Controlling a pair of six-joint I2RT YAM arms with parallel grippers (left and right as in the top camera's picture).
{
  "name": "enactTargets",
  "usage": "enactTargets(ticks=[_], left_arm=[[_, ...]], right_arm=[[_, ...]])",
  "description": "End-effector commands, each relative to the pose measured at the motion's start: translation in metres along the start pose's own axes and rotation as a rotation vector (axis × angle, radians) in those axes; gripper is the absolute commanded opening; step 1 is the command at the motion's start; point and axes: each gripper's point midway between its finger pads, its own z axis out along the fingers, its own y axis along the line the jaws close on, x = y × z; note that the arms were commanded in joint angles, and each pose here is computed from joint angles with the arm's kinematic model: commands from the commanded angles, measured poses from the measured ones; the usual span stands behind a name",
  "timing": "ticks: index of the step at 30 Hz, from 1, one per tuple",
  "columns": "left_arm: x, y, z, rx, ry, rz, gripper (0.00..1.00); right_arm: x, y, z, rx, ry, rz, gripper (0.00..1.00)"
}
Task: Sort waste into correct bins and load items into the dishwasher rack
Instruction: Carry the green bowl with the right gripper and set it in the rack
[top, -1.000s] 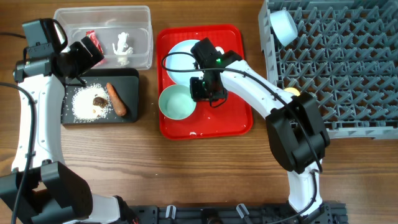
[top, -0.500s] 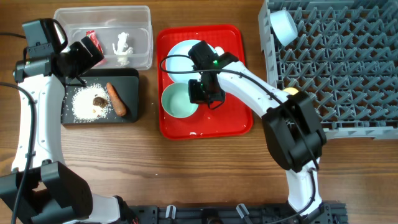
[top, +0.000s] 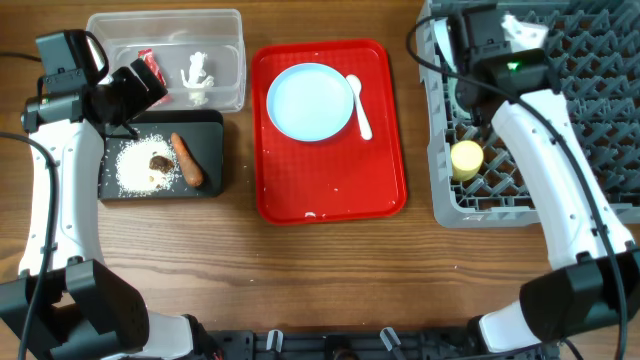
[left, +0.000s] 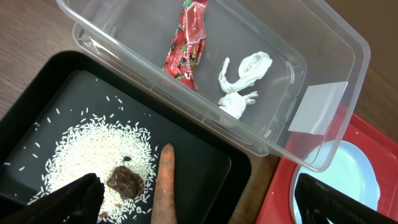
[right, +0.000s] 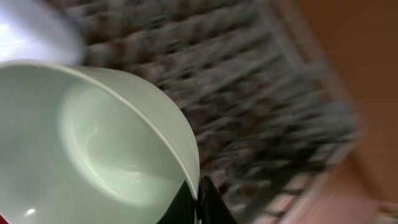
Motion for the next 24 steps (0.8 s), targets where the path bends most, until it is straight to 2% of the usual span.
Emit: enactTargets(ticks=[1,5,10,16,20,24], left_arm=[[-0.004,0.001,-0.004,-0.005,-0.016,0.006,1.00],[-0.004,0.001,-0.004,-0.004,-0.016,0.006,1.00],[-0.004,0.001,-0.004,-0.005,-0.016,0.006,1.00],[-0.004,0.001,-0.004,-0.004,-0.016,0.006,1.00],[-0.004,0.001,-0.004,-0.005,-0.016,0.006,1.00],[-0.004,0.001,-0.004,-0.004,-0.016,0.006,1.00]], right_arm=[[-0.018,-0.023,0.008,0.217,-0.074,-0.169,0.05],[-0.033,-0.023,0.014,0.315,-0.114,-0.285,0.04],[-0.047,-0.023,0.022,0.517,-0.099,-0.578,0.04],[-0.052,0.011,0.046,0.527,-0.075,-0.754,0.05],[-0.048,0.029,0.059,0.524,-0.065,-0.811,0.06],[-0.040,0.058,0.060,0.433,-0.091,-0.853,0.06]])
